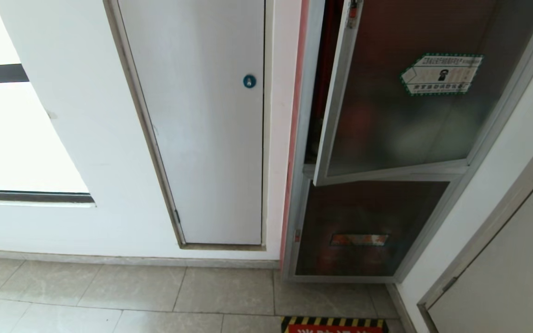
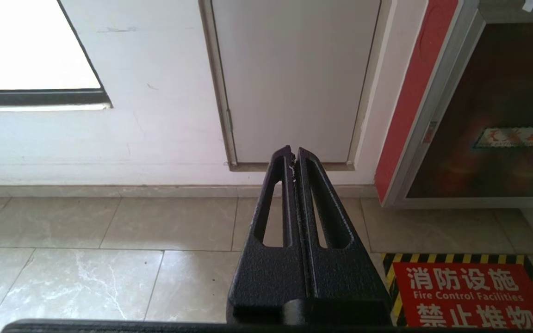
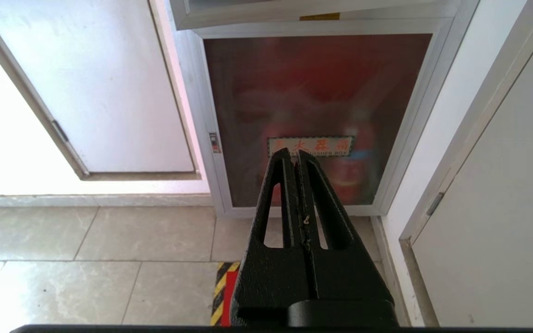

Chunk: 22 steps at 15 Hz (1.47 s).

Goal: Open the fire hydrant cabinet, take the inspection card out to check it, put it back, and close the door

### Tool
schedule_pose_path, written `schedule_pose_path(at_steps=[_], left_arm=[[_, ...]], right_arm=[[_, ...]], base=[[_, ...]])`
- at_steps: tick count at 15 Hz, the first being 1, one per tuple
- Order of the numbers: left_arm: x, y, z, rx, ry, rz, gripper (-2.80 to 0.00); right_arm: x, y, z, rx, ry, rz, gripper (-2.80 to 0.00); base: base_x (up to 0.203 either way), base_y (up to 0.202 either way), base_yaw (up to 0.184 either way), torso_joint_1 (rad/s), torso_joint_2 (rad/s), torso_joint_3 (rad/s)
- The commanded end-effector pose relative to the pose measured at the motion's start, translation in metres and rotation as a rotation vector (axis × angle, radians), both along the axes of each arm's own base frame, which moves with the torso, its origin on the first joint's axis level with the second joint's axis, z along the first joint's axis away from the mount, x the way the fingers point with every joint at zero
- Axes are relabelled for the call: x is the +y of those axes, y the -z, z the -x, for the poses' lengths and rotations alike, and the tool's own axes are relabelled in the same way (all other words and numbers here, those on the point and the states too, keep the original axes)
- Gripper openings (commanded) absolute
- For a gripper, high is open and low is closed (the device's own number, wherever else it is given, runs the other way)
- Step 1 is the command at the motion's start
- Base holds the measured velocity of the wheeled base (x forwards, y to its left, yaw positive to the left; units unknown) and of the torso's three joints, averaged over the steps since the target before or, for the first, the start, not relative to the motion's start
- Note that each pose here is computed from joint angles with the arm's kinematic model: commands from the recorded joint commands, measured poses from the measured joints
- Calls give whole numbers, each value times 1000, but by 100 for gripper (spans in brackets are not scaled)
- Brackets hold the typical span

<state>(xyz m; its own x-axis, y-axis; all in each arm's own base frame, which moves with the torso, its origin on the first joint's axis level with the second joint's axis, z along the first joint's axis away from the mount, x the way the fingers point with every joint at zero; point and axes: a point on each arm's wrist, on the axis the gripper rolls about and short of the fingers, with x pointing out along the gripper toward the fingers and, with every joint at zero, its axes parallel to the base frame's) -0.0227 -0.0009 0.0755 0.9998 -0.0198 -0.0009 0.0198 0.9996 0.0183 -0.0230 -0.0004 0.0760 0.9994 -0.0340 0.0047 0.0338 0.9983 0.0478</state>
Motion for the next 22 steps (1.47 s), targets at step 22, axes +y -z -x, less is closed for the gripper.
schedule_pose_path(at_steps=[22], left_arm=[[0,0,0,1,0,1,-280]], right_arm=[[0,0,0,4,-3,14,-280]], base=[[193,0,0,4,2,1]])
